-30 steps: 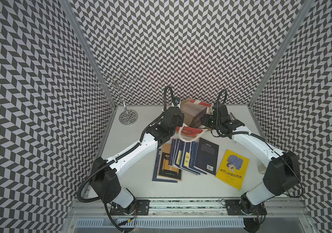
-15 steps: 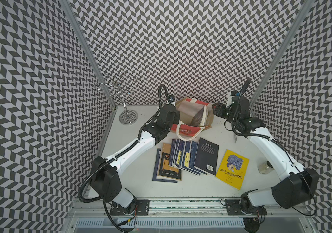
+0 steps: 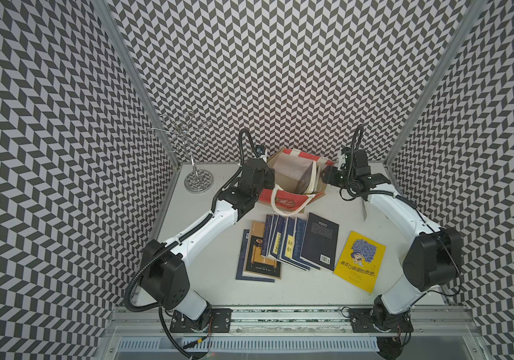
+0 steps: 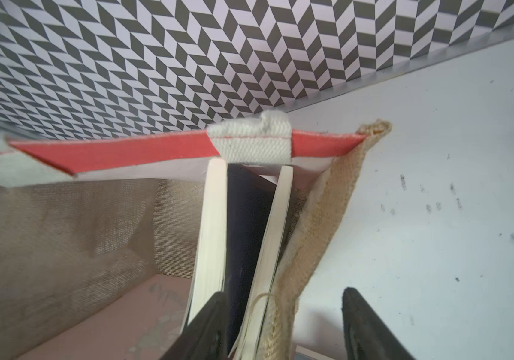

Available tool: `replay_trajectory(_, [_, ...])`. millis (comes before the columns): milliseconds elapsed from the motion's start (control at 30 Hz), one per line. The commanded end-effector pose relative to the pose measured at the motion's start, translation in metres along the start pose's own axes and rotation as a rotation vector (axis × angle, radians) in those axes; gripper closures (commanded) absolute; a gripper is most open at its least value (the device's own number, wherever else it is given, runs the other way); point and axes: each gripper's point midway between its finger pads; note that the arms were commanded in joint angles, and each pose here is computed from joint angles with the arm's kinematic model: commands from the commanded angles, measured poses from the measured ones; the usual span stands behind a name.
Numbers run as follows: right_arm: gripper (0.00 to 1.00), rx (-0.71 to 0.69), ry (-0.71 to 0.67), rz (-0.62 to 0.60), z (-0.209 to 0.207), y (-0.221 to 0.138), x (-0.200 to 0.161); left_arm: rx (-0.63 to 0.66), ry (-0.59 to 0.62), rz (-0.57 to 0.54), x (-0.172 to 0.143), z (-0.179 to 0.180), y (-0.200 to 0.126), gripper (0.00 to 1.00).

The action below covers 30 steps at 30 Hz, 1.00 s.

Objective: Put the books into the canvas bag
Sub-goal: Place the canvas bag at the center of the board.

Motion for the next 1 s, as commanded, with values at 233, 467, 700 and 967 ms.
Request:
replay_trajectory(233, [0.98, -0.017, -0.016, -0.009, 0.004, 0.019, 0.017, -0.041, -0.069, -0.028, 0.003, 0.001, 0.015, 1.0])
replay_trajectory(467, [1.0, -0.02, -0.033, -0.091, 0.01, 0.016, 0.05, -0.105, -0.089, -0.023, 0.004, -0.008, 0.017, 1.0])
replay_trajectory(700, [0.98, -0.001, -0.06, -0.092, 0.016, 0.023, 0.077, -0.139, -0.097, -0.008, -0.002, -0.014, 0.021, 1.0])
replay_trajectory(967, [0.94, 0.02, -0.083, -0.067, 0.019, 0.039, 0.084, -0.17, -0.127, 0.008, -0.006, -0.012, 0.028, 0.98])
Point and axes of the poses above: each gripper's point midway between its finger pads, its own y axis out along the fingers, its own z axis along the line the jaws close on, x = y × z, and after that the axes turned 7 degrees about y, right-handed
